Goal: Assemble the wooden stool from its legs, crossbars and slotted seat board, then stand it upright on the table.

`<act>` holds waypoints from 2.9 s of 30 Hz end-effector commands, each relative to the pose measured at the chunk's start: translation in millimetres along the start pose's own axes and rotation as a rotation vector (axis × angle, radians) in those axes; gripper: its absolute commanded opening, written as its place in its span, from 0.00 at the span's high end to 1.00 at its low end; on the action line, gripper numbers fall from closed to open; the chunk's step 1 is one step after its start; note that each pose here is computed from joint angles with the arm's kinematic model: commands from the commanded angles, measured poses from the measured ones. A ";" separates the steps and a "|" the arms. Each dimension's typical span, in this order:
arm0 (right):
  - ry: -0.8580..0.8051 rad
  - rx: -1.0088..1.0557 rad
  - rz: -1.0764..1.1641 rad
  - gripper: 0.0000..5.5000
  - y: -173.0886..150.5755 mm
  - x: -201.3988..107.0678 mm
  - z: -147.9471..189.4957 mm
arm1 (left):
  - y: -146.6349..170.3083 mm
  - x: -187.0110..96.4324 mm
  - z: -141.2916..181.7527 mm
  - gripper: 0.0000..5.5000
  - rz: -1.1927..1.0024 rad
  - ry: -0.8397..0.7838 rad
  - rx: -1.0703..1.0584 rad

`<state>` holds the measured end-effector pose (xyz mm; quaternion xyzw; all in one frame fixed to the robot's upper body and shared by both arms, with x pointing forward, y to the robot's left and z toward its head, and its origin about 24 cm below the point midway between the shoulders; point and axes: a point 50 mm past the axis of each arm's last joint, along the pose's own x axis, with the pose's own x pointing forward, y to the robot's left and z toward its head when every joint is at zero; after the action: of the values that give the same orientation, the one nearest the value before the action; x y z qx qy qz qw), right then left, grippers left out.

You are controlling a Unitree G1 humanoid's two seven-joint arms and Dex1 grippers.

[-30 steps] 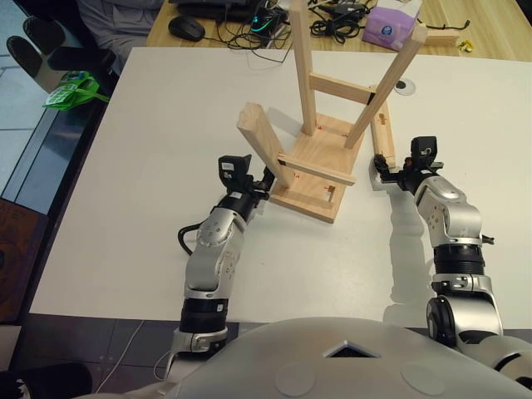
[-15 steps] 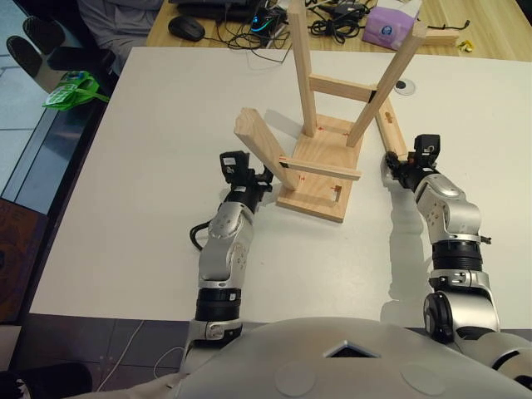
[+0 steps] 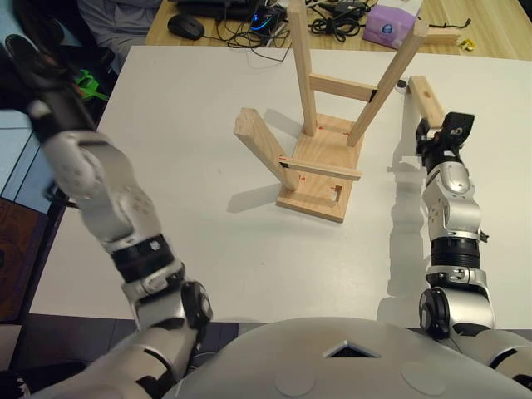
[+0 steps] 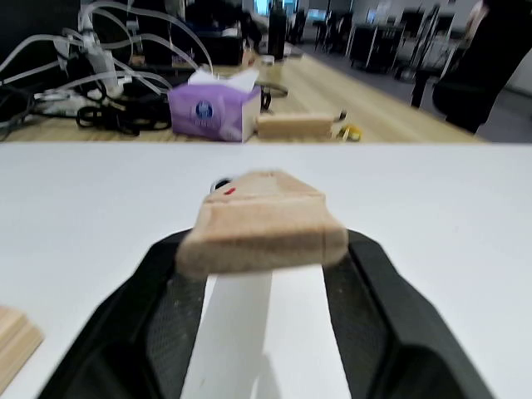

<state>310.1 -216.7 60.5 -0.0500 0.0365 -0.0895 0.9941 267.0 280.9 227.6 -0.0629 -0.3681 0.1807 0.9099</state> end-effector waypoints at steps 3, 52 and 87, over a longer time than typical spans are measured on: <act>-0.151 -0.086 -0.016 0.63 -3.1 8.9 25.1 | -56.4 38.7 35.8 0.45 -0.282 -0.079 -0.148; 0.362 0.031 0.142 0.19 5.1 -26.8 -7.5 | -63.9 -8.6 -22.0 0.45 -0.269 0.193 -0.190; 0.330 0.071 0.438 0.19 31.9 -15.3 -2.4 | -61.9 -14.9 -26.7 0.45 -0.225 0.205 -0.209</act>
<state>287.8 -185.8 50.6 0.0041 0.2165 0.1515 0.9645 292.3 218.4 215.7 -0.1375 -0.2992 0.0261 0.9439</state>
